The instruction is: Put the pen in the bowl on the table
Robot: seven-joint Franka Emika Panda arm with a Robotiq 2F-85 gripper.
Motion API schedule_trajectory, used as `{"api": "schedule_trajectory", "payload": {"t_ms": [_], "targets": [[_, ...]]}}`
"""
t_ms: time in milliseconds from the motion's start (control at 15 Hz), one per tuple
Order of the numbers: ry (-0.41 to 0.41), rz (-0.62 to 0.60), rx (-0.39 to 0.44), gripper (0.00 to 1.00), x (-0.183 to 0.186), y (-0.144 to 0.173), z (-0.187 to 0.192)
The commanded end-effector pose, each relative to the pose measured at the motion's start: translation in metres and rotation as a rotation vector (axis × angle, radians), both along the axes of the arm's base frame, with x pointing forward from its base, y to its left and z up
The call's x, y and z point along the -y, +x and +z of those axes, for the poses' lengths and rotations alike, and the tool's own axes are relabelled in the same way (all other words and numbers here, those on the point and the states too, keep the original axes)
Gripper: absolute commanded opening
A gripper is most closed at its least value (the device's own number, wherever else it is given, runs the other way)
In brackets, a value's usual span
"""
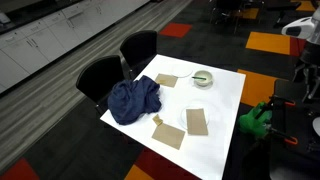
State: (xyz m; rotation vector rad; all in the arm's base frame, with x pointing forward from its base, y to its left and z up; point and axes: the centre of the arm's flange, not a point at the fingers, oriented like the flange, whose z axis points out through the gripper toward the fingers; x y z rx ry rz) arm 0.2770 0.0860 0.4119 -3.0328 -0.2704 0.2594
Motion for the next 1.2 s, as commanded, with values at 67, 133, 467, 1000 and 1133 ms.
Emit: {"api": "schedule_trajectory", "payload": {"t_ms": [67,133,467,1000,1133], "targets": [[0.000,0.000,0.000,1.00,0.000,0.000,0.000],[0.000,0.000,0.000,1.00,0.000,0.000,0.000],[-0.002,0.002,0.015,1.00,-0.001,0.003,0.001],[-0.137,0.074,0.259,1.00,0.034,0.055,0.034],[-0.155,0.099,0.323,1.00,0.050,0.073,0.044]]}}
